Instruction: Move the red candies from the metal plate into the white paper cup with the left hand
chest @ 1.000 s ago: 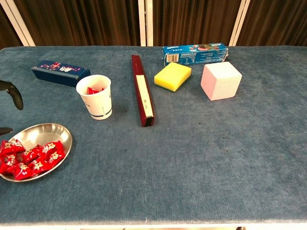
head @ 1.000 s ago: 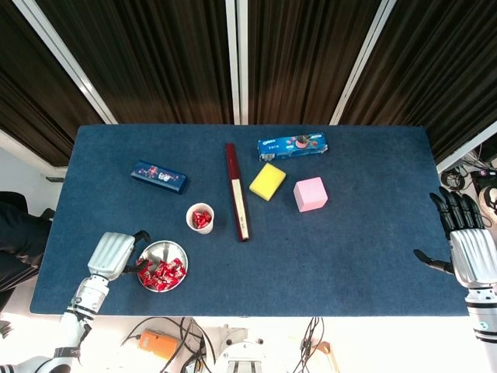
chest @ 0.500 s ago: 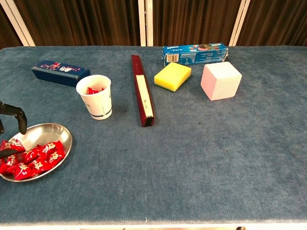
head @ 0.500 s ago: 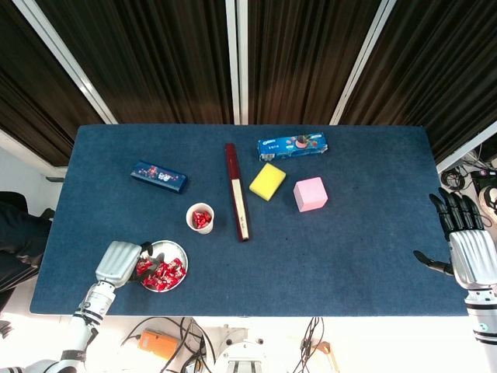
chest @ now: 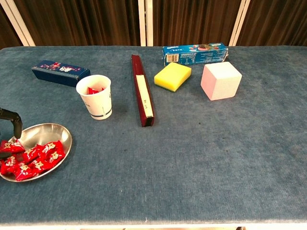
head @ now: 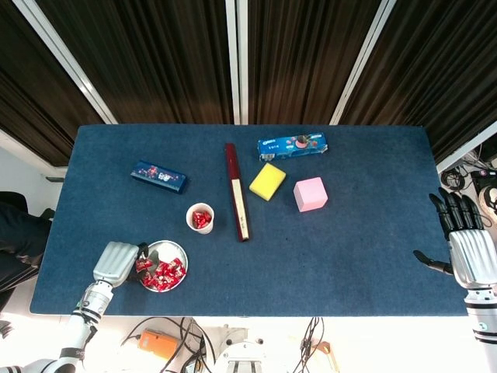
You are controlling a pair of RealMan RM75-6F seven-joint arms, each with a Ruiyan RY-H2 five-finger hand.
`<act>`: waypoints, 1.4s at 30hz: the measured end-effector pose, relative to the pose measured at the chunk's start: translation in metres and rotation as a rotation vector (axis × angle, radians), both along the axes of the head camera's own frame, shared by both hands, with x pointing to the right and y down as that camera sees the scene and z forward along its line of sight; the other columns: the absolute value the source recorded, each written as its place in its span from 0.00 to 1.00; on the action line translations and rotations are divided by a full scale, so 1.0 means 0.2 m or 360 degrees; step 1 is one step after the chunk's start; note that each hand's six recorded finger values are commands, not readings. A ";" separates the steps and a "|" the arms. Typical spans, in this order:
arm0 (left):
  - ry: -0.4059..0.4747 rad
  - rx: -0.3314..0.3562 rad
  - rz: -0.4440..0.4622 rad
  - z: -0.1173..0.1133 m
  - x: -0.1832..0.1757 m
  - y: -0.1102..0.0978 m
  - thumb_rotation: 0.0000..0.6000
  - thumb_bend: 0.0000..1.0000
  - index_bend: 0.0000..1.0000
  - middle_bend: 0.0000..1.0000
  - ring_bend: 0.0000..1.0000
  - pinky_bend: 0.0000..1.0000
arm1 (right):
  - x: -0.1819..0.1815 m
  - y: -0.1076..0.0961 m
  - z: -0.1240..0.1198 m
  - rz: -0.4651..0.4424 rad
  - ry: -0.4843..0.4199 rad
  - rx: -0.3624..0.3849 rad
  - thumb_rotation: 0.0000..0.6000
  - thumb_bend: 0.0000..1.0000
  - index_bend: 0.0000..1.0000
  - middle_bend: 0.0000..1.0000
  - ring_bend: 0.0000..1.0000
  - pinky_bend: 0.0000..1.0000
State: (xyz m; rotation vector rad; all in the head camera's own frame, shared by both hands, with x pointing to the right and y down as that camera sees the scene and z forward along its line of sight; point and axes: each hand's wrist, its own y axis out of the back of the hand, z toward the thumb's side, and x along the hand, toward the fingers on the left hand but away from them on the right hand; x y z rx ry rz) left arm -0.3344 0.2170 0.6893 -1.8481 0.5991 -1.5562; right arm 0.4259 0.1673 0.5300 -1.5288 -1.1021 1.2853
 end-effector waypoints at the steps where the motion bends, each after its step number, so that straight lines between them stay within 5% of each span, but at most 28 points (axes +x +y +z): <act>1: -0.0001 -0.0005 0.0002 0.01 0.00 0.00 0.98 0.22 0.47 0.97 0.86 0.74 | 0.00 0.00 0.00 0.0002 0.0000 -0.0001 1.00 0.16 0.00 0.06 0.00 0.01; 15: 0.0005 0.0012 0.0015 0.01 0.00 -0.03 0.98 0.35 0.56 0.97 0.86 0.74 | 0.00 0.00 -0.01 0.0005 -0.0003 0.0004 1.00 0.16 0.00 0.06 0.00 0.01; 28: 0.0450 0.0256 0.0089 -0.21 0.36 -0.46 0.94 0.35 0.56 0.97 0.87 0.74 | 0.00 0.01 -0.02 0.0003 -0.0011 0.0016 1.00 0.16 0.00 0.06 0.00 0.01; 35: 0.0584 0.0210 0.0141 -0.18 0.59 -0.64 0.93 0.34 0.55 0.97 0.87 0.74 | 0.04 0.02 -0.02 0.0039 -0.0008 0.0015 1.00 0.16 0.00 0.06 0.00 0.01; 42: 0.0538 0.0115 0.0101 -0.09 0.62 -0.70 0.93 0.23 0.44 0.97 0.87 0.74 | 0.07 0.02 -0.01 0.0056 -0.0005 0.0005 1.00 0.16 0.00 0.06 0.00 0.01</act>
